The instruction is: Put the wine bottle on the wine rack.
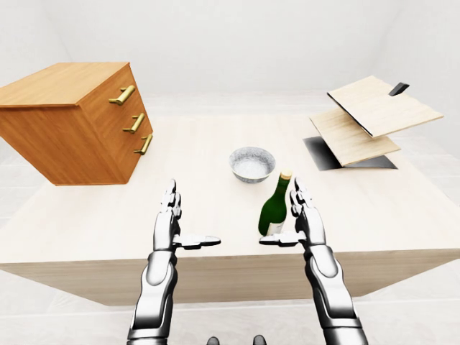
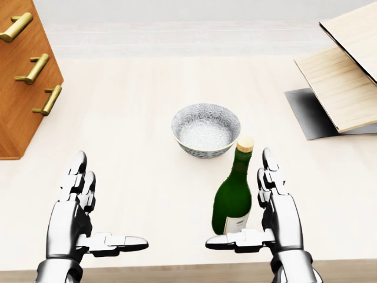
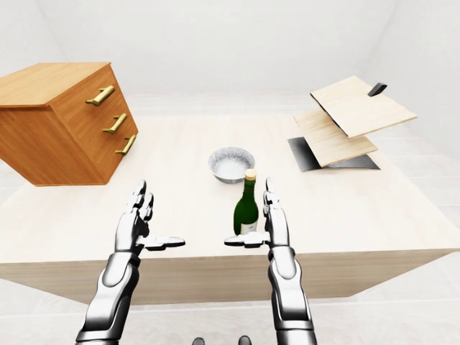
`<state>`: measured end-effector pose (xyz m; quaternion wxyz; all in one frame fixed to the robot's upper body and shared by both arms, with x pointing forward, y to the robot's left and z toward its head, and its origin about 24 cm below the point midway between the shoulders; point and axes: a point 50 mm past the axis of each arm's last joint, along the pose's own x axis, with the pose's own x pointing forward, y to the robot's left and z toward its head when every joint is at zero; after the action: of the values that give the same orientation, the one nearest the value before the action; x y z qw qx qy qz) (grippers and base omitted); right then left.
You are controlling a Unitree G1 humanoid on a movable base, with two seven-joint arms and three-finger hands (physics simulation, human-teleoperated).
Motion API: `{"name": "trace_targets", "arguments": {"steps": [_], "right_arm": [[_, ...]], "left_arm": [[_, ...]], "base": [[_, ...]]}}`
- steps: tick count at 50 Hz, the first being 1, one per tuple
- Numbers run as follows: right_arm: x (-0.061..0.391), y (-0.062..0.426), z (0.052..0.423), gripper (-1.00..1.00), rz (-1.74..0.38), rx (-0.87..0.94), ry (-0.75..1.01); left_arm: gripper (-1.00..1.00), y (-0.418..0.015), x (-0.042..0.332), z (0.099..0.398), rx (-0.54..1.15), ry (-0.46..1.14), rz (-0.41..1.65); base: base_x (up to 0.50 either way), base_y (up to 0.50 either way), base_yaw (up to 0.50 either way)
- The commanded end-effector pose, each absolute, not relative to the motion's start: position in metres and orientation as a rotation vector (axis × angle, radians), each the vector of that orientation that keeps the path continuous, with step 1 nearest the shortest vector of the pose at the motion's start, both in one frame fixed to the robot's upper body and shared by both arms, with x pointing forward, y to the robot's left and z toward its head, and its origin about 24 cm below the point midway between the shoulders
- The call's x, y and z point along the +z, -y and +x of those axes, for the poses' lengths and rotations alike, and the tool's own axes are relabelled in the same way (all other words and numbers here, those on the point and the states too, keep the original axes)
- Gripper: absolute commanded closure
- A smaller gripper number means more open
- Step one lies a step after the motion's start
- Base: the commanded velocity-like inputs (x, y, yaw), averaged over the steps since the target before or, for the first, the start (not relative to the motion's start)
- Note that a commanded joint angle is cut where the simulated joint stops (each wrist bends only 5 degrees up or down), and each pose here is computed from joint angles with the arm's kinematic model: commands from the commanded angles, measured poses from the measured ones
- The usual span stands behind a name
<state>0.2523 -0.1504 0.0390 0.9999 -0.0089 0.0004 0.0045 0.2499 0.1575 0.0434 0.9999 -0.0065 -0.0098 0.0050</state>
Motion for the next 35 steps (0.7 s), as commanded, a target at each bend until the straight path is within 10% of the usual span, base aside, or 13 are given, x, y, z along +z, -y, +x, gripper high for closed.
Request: {"name": "trace_targets", "arguments": {"steps": [1, 35], "right_arm": [[0.043, 0.157, 0.252, -1.0, -0.008, 0.007, 0.002], [0.066, 0.175, 0.244, -1.0, -0.021, -0.07, 0.075]], "left_arm": [[-1.0, -0.158, 0.041, 0.25, 0.0, 0.012, 0.008], [-1.0, -0.162, 0.075, 0.251, 0.009, 0.123, 0.01]], "base": [[0.0, 0.0, 0.0], [0.0, 0.0, 0.0]]}}
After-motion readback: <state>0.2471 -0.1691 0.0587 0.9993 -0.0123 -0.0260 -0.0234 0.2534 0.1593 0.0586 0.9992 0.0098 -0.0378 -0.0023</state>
